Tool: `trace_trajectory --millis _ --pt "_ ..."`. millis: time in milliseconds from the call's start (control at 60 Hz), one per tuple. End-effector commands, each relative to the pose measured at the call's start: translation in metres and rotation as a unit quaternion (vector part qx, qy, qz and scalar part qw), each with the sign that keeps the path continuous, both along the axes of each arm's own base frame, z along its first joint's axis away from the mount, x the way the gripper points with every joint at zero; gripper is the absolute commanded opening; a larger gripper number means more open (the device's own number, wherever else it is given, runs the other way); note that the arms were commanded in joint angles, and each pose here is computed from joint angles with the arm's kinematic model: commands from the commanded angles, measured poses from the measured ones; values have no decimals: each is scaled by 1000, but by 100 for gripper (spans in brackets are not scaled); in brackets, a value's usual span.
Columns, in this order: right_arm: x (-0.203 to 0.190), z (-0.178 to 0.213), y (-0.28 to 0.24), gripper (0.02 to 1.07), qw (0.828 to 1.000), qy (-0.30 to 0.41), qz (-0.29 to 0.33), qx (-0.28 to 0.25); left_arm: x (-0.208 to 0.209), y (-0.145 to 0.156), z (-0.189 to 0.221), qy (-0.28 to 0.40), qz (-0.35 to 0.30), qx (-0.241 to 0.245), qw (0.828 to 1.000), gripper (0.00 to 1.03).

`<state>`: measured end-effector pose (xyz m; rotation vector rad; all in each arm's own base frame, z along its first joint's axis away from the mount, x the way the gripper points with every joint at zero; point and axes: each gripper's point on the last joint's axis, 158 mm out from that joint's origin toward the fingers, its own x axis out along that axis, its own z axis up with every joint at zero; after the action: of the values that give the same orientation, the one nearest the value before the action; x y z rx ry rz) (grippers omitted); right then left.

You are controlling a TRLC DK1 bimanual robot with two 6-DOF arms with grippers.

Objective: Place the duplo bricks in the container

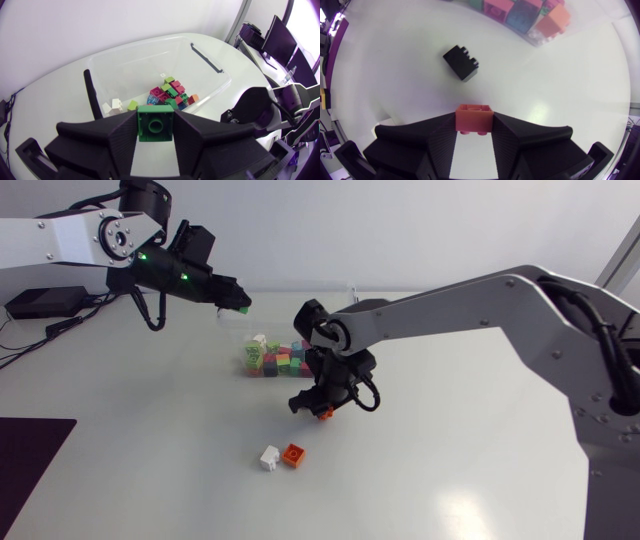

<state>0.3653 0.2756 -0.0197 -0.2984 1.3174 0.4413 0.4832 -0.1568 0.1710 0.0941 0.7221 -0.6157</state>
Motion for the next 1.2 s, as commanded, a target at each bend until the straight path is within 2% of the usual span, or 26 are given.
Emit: trace_trajectory --millis 0,267,517,600,633,667,733,983,1183 --pt "8 23 -9 30 1000 -21 -17 12 15 -8 3 -4 3 -14 1000 25" --pt "29 78 -23 30 996 -76 -34 40 36 -26 7 -18 -1 -26 1000 28" --pt "33 105 -31 30 992 -107 -37 57 49 -44 16 -50 -2 -40 998 33" --pt "33 109 -35 30 991 -112 -39 59 55 -47 18 -68 9 -28 997 48" --pt "34 111 -36 30 991 -114 -40 60 55 -50 20 -75 10 -28 997 63" --pt "35 114 -36 30 990 -119 -41 63 56 -53 23 -82 11 -25 996 83" --pt "37 124 -36 30 988 -130 -41 70 61 -55 27 -97 19 -19 995 99" --pt "56 173 -36 30 977 -181 -50 100 66 -48 41 -119 36 -15 992 99" --pt "77 205 -27 30 966 -222 -53 126 40 -33 37 -91 28 15 995 99"
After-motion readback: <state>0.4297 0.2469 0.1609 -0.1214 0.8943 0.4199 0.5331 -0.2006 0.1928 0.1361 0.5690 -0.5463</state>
